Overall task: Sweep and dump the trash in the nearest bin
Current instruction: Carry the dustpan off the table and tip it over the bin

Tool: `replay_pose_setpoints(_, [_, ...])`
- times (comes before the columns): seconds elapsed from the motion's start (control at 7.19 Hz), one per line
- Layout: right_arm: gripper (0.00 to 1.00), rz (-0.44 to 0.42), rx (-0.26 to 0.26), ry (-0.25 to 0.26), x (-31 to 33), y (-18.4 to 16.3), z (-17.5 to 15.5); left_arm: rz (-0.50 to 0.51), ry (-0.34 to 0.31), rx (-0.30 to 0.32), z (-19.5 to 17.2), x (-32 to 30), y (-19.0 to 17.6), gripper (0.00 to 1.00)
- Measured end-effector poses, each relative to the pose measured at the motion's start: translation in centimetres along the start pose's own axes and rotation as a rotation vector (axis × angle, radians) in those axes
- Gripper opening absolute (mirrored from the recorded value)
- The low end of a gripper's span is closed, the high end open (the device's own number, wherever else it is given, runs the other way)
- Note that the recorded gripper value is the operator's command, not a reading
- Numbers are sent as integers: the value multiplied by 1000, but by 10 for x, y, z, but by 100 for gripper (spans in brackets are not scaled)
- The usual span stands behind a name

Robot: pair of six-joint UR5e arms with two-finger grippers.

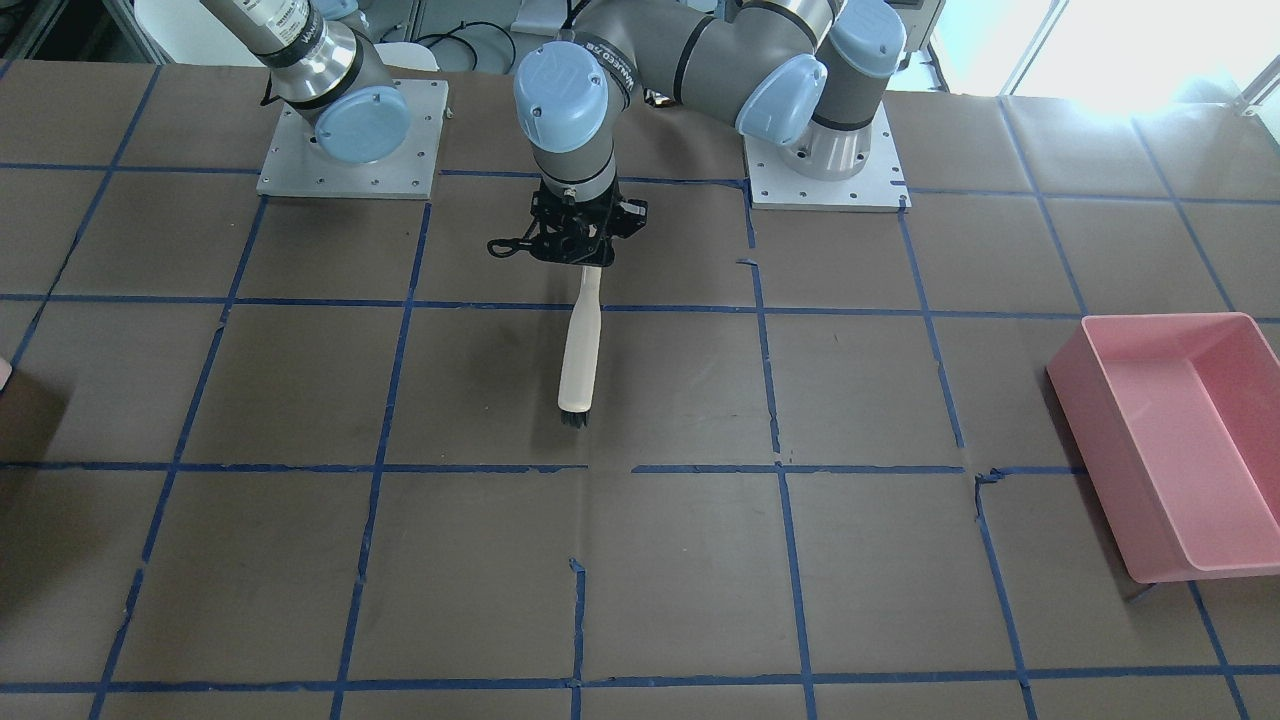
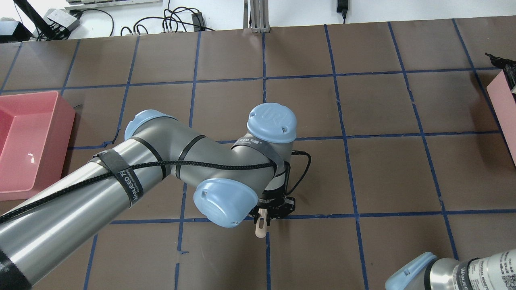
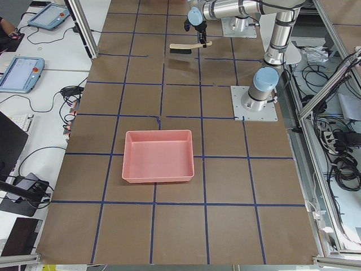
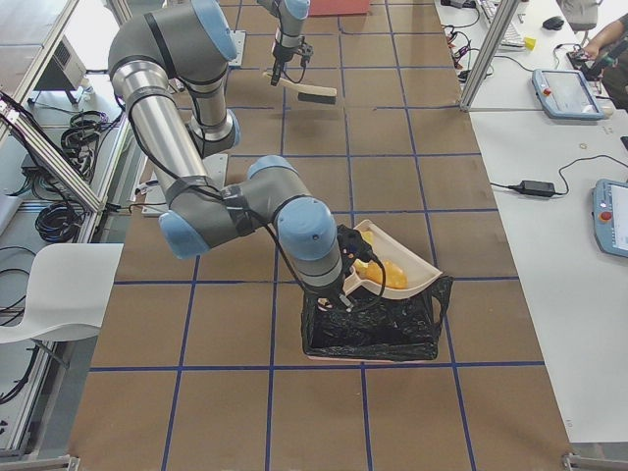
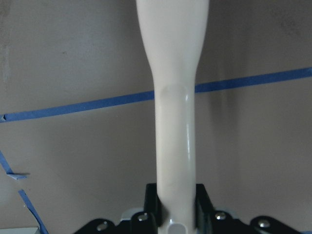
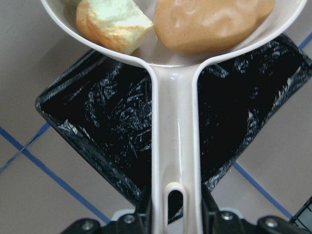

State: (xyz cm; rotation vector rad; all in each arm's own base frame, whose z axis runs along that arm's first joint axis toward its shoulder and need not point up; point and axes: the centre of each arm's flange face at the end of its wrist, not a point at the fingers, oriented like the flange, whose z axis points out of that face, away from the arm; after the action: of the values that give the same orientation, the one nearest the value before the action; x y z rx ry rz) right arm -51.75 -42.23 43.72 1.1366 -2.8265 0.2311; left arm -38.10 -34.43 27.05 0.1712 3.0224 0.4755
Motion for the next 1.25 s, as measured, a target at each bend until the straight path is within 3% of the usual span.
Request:
replay_pose_setpoints(0.28, [0, 6, -29, 11, 4, 35, -9, -44, 19, 4, 6, -5, -3, 0])
replay_pose_setpoints(0.56, [0, -14, -102, 4, 3, 63, -16, -81, 49, 28, 18, -6, -3, 0])
replay_pose_setpoints(1.25, [0, -72, -265, -21, 5, 84, -16, -88, 41, 6, 37, -4, -6, 0])
